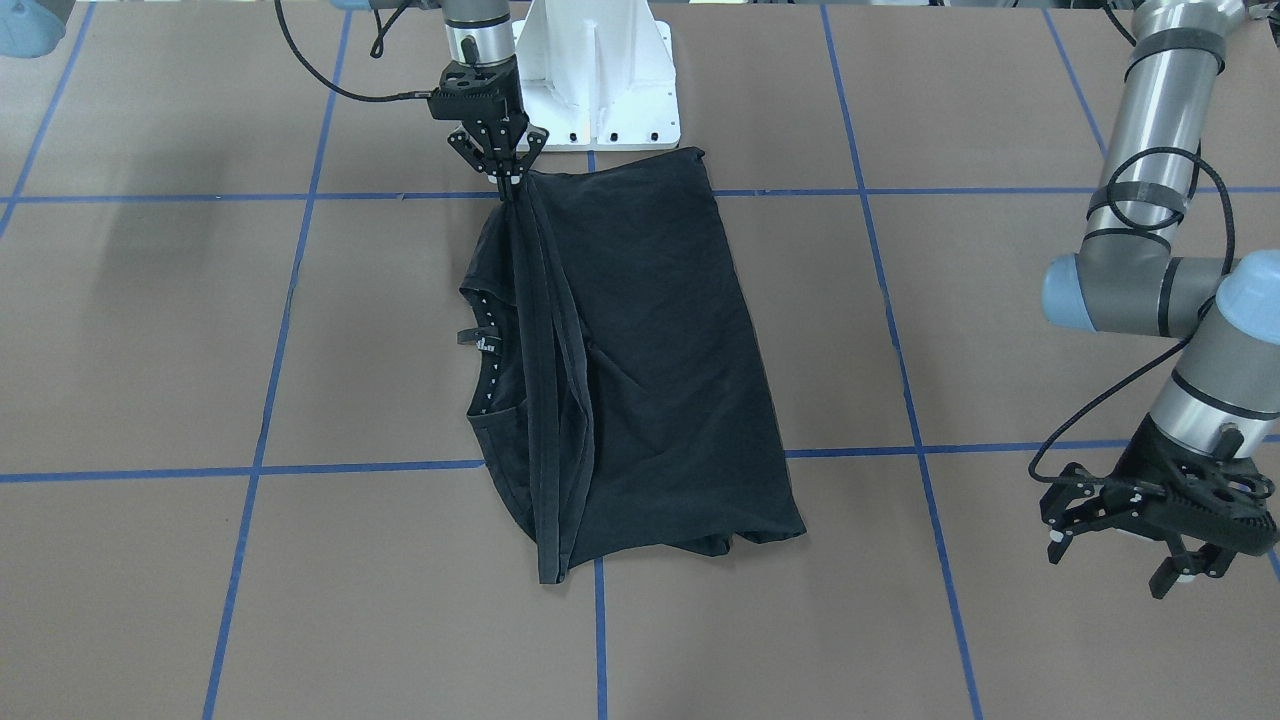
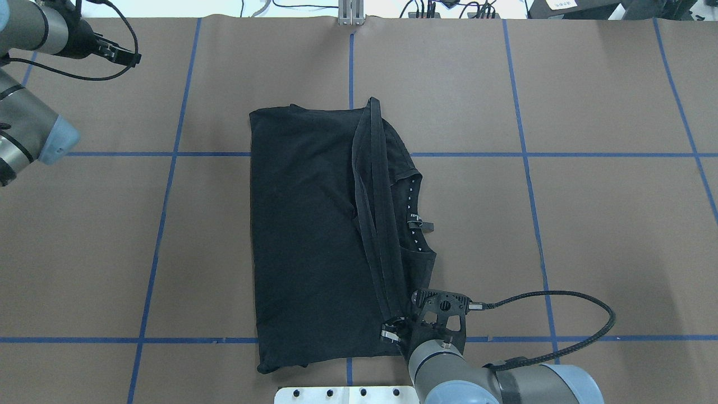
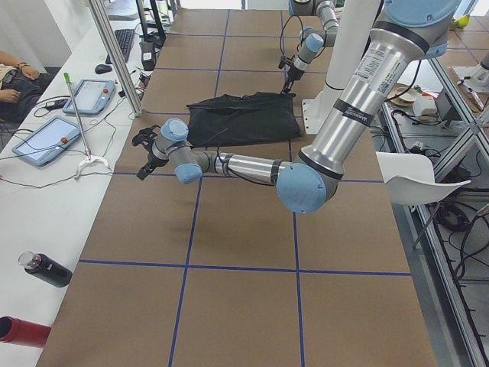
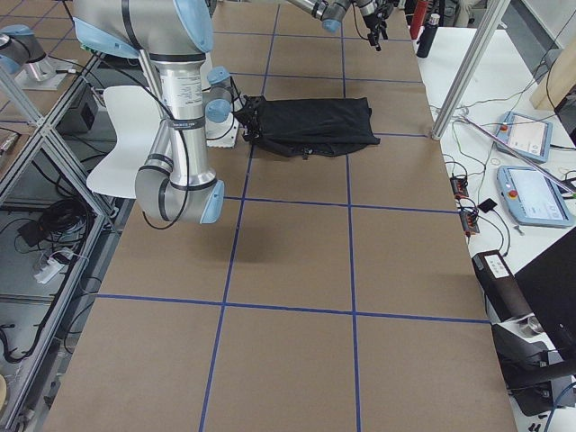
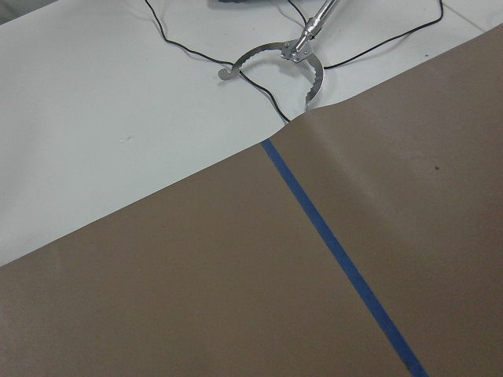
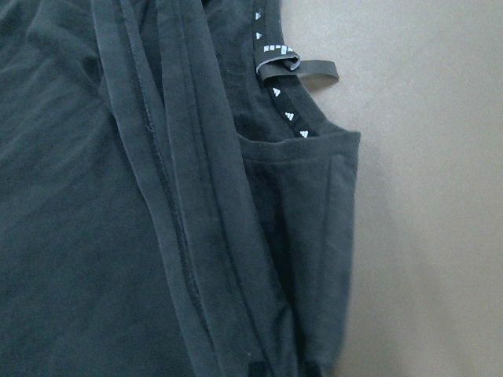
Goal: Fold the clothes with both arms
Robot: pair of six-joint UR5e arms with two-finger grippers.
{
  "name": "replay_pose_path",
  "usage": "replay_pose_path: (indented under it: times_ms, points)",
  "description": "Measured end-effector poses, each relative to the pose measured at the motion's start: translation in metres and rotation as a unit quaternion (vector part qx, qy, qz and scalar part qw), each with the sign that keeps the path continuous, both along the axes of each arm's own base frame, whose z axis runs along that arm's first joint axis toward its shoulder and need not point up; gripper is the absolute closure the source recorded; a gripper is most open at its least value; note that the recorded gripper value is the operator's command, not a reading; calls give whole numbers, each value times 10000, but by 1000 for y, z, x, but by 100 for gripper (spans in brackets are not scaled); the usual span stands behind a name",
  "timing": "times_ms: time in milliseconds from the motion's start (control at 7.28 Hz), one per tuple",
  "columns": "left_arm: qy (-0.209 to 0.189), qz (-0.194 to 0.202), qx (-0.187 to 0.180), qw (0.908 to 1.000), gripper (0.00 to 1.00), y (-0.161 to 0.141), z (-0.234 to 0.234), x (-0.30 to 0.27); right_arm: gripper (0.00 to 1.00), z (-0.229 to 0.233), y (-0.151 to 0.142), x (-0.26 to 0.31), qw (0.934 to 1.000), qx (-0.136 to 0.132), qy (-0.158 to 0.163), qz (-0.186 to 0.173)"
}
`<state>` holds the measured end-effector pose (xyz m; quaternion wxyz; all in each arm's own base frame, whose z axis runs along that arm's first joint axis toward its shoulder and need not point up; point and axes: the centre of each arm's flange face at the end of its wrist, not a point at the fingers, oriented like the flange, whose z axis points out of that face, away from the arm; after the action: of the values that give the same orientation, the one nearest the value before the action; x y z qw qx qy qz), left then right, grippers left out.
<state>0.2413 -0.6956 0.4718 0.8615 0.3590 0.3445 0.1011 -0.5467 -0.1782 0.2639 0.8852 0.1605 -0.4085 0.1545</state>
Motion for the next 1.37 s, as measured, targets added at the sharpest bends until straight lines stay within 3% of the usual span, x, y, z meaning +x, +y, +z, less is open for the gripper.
replay_pose_path:
  times_ms: [275,687,1099,1374]
  points:
    - [2,1,4,10000,0,0,0,0,0,-17,-35,15,9998,-10,131,-157]
    - [18,8,35,10000,0,2,-4,1,0,-41,-122,-4,9968,214,590,-486]
    - [24,10,47,10000,0,2,-5,0,0,-83,-222,-56,9936,112,997,-524]
    - [25,17,49,10000,0,3,-5,2,0,-80,-255,-83,9876,31,1370,-769]
